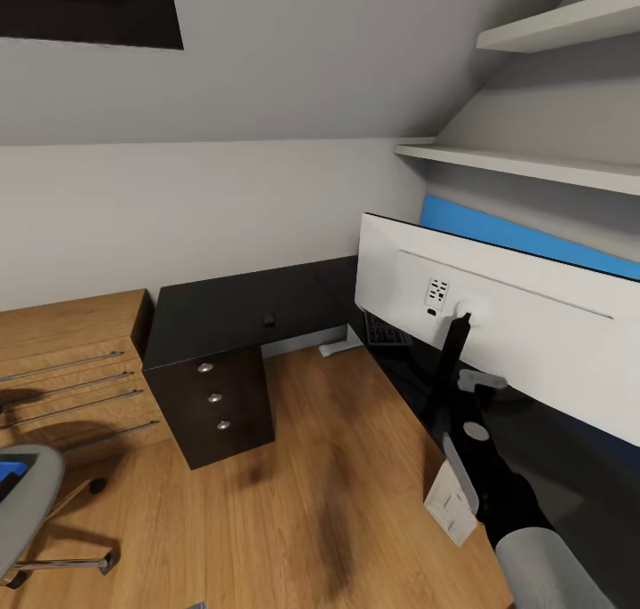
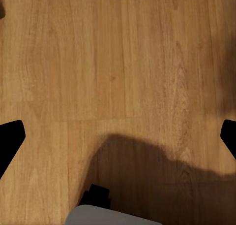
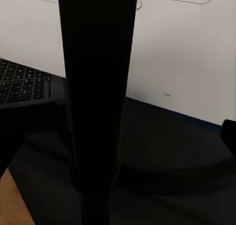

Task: In the bedroom, organize the workspace by keeping the computer under the desk, ensuring the monitor is on the desk, placing the keyboard on the desk next to the monitor, placing the mouse on the desk next to the keyboard, moving the folder from the swivel chair onto the desk next to the mouse, stacking the notebook on top of the folder with the pen on top of the notebook, and positioning the swivel chair next to the desk.

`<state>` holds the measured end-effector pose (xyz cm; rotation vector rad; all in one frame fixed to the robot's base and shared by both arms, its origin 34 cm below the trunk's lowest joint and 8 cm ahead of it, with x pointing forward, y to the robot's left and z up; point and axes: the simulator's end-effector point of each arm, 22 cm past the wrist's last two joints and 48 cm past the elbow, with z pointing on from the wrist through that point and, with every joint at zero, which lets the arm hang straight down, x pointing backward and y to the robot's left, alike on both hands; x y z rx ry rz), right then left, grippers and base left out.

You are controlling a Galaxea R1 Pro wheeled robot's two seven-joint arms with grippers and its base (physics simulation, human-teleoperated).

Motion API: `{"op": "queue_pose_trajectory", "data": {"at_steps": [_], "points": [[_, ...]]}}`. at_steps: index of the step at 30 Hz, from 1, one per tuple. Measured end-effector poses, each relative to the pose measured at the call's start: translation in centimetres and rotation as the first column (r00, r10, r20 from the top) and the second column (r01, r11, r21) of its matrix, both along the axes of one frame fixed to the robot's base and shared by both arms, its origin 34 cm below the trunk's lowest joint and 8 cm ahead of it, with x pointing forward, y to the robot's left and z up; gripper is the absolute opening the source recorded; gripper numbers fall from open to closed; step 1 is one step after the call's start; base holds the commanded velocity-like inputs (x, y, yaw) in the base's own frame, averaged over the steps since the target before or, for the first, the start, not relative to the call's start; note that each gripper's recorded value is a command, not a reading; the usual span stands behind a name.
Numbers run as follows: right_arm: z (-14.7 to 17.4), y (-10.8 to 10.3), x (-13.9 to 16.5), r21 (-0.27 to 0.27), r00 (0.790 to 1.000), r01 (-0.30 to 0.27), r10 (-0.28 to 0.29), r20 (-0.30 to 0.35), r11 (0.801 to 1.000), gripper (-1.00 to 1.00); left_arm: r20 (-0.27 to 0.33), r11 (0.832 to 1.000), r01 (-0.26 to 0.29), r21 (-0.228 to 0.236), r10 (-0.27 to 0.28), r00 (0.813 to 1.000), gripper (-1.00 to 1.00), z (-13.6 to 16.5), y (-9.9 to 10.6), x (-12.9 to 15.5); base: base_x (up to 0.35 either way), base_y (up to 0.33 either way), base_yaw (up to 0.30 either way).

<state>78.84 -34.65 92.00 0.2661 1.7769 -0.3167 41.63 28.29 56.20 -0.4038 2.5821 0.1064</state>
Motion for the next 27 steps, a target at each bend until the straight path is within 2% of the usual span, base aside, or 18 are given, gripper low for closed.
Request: {"op": "queue_pose_trajectory", "data": {"at_steps": [7, 20, 27], "points": [[0.2, -0.1, 1.6, 0.001, 1.000, 0.003, -0.003, 0.003, 1.000, 1.00, 0.000, 1.000, 0.000, 0.000, 0.000, 1.000, 1.00, 0.0, 0.0, 0.0, 0.000, 0.000, 0.000], [1.1, -0.1, 2.2, 0.002, 0.999, 0.004, -0.004, 0.044, 1.000, 1.00, 0.001, 1.000, 0.000, 0.000, 0.000, 1.000, 1.00, 0.0, 0.0, 0.0, 0.000, 0.000, 0.000], [2.5, -0.2, 2.4, -0.001, 0.993, 0.006, -0.006, 0.115, 1.000, 1.00, 0.001, 1.000, -0.001, 0.001, 0.001, 1.000, 1.00, 0.0, 0.1, 0.0, 0.000, 0.000, 0.000]]}}
